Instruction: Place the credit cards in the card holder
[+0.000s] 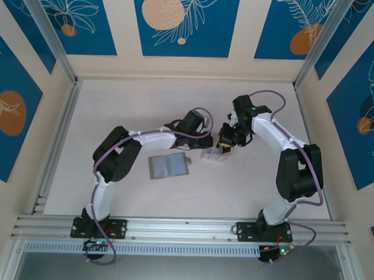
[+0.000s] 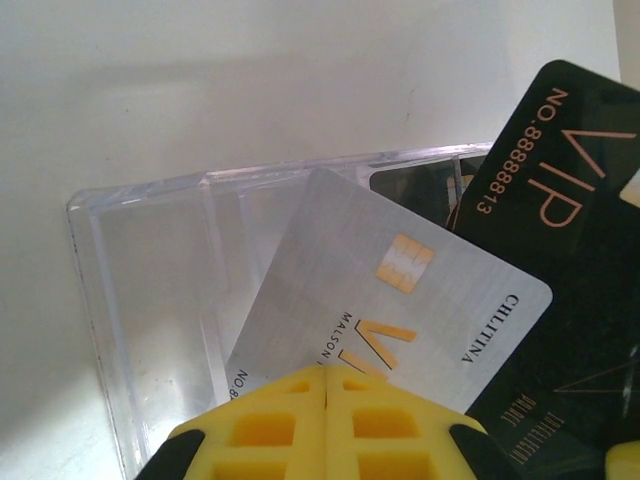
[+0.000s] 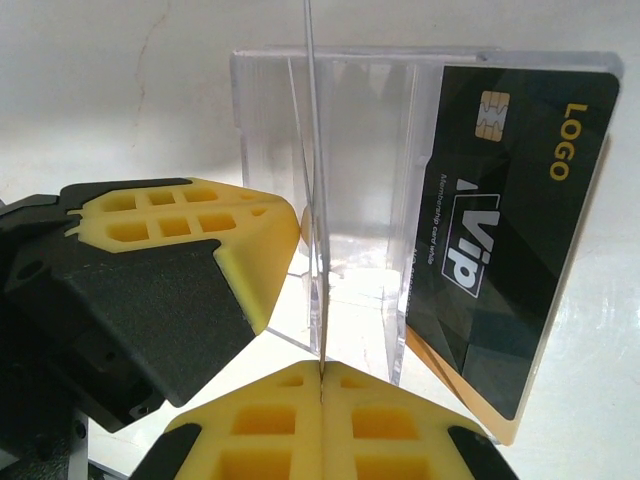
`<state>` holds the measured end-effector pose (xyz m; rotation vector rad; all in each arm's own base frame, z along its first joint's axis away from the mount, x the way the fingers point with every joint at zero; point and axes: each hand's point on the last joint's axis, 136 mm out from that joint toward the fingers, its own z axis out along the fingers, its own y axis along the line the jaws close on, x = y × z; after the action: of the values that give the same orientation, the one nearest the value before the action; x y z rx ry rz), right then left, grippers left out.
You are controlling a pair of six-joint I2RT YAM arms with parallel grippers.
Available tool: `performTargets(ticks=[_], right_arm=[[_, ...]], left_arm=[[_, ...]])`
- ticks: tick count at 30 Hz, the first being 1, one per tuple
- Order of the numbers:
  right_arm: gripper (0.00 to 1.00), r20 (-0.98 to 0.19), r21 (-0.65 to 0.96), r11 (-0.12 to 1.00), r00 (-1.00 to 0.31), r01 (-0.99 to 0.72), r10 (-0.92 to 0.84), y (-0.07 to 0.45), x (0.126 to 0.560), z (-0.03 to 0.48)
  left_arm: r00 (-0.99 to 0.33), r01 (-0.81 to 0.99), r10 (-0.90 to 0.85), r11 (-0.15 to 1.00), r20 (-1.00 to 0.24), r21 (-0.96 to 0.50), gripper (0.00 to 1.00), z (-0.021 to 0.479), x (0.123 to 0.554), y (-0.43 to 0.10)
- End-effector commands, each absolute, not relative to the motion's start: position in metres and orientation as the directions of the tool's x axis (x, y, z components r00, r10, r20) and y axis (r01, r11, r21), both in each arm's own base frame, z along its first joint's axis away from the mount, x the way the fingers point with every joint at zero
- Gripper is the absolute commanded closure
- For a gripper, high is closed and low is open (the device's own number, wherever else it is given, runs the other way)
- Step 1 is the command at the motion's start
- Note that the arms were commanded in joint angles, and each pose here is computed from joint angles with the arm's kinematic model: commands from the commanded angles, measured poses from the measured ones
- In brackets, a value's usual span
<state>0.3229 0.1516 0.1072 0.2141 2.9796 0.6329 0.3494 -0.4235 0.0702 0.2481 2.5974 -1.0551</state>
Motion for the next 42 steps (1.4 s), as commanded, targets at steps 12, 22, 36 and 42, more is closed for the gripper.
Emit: performTargets(ticks=[12, 22, 36, 42], right_arm=[[1.00, -0.004, 0.404, 0.906, -0.990, 0.127, 0.140, 0.149, 0.310, 0.095], [0.87, 0.000, 0.425, 0.896, -0.989, 0.132, 0.146, 0.153, 0.312, 0.094], [0.78, 0.002, 0.426, 0.890, -0.984, 0.164, 0.180, 0.155, 0.323, 0.084], [0.89, -0.020, 0.423, 0.890, -0.980, 0.172, 0.199, 0.154, 0.328, 0.085]], left_arm=[[-0.933, 0.309, 0.105, 0.721, -0.344, -0.620, 0.96, 0.049, 0.343, -0.442], [-0.937, 0.302, 0.110, 0.732, -0.332, -0.610, 0.96, 0.038, 0.340, -0.442], [-0.939, 0.298, 0.112, 0.736, -0.326, -0.607, 0.96, 0.034, 0.339, -0.442], [-0.939, 0.298, 0.114, 0.737, -0.323, -0.606, 0.96, 0.033, 0.338, -0.441]])
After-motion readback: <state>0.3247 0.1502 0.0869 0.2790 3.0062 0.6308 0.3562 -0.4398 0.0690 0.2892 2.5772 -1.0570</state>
